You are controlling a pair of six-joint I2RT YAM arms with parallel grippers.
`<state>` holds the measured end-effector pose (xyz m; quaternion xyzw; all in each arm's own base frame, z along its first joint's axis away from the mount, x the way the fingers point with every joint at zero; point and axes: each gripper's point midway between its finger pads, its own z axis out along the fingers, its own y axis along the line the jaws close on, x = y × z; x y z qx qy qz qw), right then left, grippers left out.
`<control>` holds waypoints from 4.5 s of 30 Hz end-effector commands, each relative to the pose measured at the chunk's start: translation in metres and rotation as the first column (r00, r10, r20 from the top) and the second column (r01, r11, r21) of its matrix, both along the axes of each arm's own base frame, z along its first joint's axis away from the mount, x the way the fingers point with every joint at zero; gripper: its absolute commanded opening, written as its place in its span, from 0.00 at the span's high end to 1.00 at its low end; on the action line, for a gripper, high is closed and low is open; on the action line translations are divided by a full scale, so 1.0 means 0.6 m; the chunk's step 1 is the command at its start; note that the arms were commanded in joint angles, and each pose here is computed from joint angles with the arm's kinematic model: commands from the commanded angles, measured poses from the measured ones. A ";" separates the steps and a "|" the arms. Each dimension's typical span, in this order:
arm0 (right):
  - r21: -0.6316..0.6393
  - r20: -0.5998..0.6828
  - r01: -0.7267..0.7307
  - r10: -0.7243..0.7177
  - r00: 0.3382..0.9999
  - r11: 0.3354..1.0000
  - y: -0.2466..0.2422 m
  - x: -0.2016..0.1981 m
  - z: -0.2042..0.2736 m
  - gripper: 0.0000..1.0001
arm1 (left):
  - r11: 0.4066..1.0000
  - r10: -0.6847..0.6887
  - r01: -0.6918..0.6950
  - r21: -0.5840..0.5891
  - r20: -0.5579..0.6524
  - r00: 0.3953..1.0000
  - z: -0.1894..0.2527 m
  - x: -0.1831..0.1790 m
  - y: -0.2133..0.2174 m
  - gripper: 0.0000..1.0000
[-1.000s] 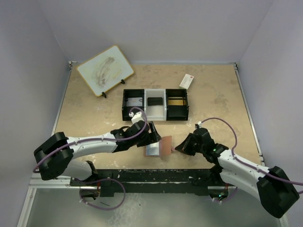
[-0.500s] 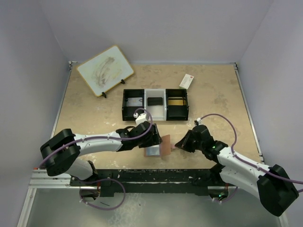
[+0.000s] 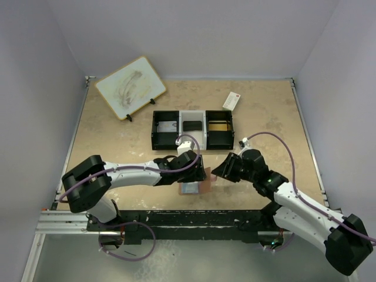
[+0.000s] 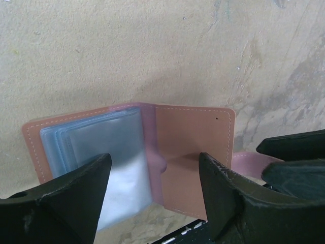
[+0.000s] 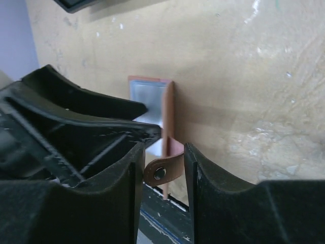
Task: Take the credit cards out of the card holder
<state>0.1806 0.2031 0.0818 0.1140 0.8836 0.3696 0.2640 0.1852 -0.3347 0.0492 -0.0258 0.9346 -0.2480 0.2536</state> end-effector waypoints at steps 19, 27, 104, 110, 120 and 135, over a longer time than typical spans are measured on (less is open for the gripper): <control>-0.017 0.041 -0.183 0.184 0.982 0.983 0.065 0.046 0.006 0.94 | 0.996 -0.028 0.024 0.089 0.045 0.999 0.000 0.002 0.008 0.40; -0.091 -0.061 -0.153 0.148 0.987 0.984 0.028 0.012 -0.086 0.96 | 0.987 0.149 -0.159 0.028 0.214 0.965 0.078 0.030 0.080 0.31; -0.104 -0.113 -0.089 0.077 0.991 0.991 0.014 0.007 -0.127 0.91 | 0.986 -0.108 0.118 -0.115 0.088 0.990 0.051 -0.030 -0.024 0.41; -0.090 -0.100 -0.084 0.075 0.992 0.992 0.018 0.010 -0.114 0.91 | 0.954 -0.191 0.205 -0.219 0.080 0.978 0.066 -0.046 -0.072 0.41; -0.015 -0.051 0.045 -0.045 0.998 0.999 0.004 0.017 -0.044 0.89 | 0.919 -0.254 0.265 -0.293 0.076 0.964 0.073 -0.060 -0.109 0.49; 0.056 0.087 -0.080 0.075 0.993 0.995 0.044 0.037 0.030 0.86 | 0.932 -0.287 0.288 -0.221 0.039 0.957 0.027 -0.090 -0.109 0.48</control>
